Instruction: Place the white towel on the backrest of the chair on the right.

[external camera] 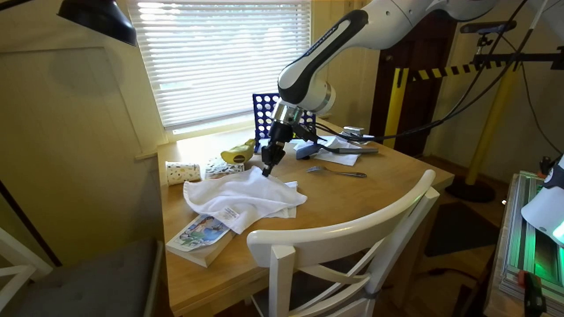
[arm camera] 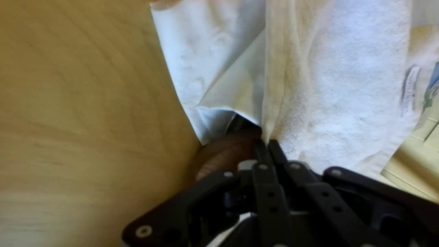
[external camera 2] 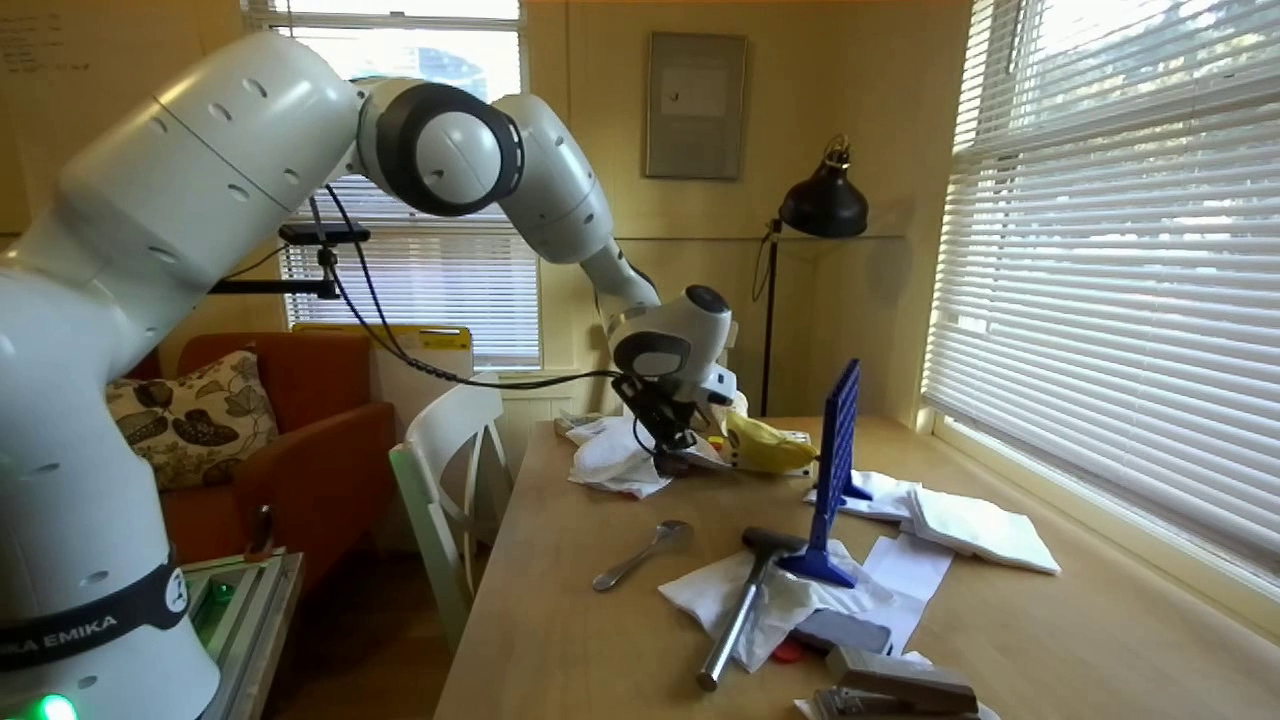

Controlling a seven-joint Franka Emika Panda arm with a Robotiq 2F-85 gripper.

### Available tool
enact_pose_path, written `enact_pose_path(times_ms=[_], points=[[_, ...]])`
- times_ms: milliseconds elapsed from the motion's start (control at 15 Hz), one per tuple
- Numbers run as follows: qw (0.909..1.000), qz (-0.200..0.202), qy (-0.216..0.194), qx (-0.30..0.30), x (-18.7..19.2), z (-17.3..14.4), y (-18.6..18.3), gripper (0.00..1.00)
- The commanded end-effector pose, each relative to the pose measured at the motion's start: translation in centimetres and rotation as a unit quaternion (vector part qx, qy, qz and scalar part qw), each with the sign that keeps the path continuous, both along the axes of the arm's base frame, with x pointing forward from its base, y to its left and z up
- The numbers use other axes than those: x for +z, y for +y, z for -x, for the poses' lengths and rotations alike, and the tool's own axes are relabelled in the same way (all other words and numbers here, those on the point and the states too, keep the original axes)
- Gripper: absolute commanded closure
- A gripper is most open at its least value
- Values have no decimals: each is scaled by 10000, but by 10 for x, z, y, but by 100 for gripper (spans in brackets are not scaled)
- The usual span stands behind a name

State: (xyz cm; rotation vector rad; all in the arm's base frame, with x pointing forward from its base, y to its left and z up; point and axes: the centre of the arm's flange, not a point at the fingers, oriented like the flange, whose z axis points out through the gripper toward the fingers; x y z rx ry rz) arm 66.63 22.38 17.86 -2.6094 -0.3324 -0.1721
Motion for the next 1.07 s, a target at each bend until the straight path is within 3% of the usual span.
enact_pose_path(times_ms=[0,267,533,800,1000], points=[[9949,46,-536,851,47,4,14,99],[9809,137,-834,1754,116,24,36,99],[9681,147,-751,2386,177,63,55,99],[9724,432,-831,2135,228,98,65,99],[9814,696,-428,1735,254,112,82,99]])
